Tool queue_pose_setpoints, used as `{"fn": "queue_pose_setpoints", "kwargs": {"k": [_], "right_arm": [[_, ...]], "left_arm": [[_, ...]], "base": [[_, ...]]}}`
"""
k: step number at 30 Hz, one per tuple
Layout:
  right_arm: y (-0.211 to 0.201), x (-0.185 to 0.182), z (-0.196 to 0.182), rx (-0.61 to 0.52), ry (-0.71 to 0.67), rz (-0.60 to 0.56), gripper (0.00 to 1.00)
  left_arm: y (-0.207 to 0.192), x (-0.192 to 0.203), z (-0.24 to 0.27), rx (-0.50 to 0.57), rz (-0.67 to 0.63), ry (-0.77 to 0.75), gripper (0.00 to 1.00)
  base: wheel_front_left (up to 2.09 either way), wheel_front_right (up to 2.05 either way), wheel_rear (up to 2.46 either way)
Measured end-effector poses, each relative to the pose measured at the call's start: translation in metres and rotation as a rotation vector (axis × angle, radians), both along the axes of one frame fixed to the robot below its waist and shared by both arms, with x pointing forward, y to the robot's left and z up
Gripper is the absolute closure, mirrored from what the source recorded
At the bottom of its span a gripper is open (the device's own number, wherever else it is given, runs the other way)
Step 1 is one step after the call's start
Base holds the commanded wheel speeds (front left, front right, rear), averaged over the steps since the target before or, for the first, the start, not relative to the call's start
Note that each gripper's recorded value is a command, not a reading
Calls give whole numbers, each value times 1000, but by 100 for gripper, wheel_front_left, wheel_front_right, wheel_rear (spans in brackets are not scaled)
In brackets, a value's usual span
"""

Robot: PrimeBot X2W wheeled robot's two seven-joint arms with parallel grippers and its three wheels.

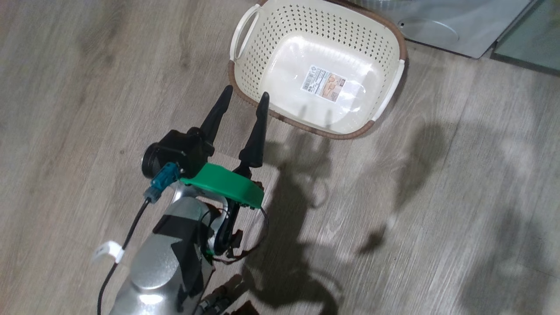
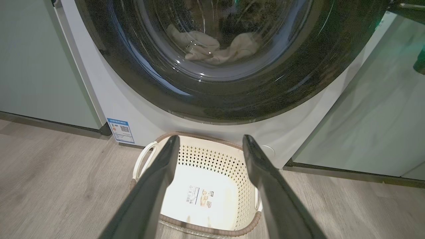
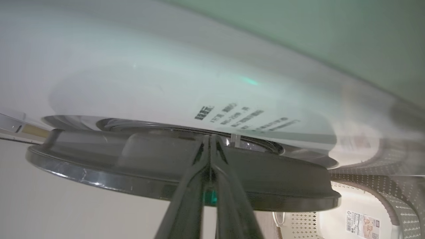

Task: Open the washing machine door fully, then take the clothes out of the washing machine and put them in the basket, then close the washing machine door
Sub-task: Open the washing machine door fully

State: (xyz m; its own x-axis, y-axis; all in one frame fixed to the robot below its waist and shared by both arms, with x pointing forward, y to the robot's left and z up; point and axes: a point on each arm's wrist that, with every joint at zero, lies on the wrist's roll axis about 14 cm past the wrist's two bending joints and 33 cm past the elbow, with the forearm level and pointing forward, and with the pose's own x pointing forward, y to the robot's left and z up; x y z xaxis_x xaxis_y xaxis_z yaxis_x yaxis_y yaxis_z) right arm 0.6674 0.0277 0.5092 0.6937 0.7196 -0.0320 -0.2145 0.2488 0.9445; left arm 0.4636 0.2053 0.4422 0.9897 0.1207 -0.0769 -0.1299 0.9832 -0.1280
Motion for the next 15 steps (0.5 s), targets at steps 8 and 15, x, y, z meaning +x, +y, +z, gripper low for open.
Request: {"fn": "queue_pose_setpoints", "kwargs": {"k": [8,15], "right_arm": [[18,2,-2,2,1,43,100],[28,4,-2,-7,-5,86,100]], "left_arm": [[-3,4,-3,1,-5,5,0],[-2,8,-5,-4,1,5,0]], "base": [[0,0,0],[0,0,0]]}}
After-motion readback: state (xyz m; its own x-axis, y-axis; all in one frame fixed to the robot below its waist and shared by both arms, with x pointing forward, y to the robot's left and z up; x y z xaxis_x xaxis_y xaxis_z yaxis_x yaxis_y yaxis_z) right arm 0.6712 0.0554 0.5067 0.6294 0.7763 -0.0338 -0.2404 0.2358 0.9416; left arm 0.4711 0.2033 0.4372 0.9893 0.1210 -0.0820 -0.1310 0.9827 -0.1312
